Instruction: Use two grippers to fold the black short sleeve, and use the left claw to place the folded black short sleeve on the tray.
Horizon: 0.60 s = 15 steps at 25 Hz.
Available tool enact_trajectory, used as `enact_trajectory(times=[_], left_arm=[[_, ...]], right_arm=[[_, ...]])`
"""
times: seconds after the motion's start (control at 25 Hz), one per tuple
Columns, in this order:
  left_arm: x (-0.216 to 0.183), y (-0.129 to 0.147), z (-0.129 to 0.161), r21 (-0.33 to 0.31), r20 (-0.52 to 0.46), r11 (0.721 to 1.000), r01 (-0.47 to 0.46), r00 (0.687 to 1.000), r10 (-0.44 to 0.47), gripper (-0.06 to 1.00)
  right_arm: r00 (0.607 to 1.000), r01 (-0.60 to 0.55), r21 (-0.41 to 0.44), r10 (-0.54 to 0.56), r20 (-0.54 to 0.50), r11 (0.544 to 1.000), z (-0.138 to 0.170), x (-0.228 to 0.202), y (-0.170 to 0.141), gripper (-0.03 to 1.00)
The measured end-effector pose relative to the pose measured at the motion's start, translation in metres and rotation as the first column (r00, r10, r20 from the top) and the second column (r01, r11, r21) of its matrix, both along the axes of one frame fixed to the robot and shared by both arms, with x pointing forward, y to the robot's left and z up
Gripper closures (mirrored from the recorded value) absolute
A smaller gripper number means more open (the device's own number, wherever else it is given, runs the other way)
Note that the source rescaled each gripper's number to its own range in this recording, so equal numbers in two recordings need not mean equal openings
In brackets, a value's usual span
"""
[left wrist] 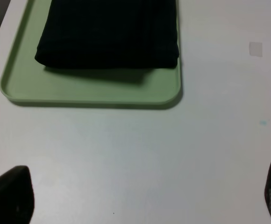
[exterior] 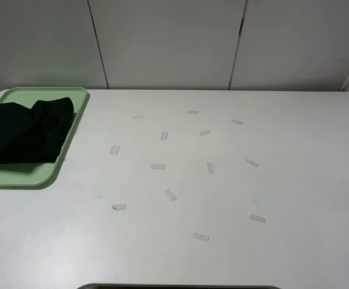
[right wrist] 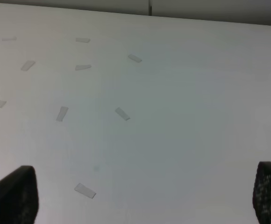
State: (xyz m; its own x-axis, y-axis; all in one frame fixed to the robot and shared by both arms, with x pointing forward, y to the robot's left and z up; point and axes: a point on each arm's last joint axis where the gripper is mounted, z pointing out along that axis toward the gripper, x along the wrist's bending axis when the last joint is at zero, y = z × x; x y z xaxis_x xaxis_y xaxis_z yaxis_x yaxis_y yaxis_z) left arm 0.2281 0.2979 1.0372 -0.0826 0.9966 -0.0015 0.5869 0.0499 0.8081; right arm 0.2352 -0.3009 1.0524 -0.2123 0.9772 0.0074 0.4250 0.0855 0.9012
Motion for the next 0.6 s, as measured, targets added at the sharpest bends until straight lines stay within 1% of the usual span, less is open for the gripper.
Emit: enact_trajectory(times=[0.6], left_arm=[[0.0,0.0,0.0,0.0,0.0,1.0,0.001,1.0,-0.001,-0.04]], right_arm=[[1.0,0.0,0.0,0.0,0.0,1.0,0.0,0.0,0.0,-0.03]])
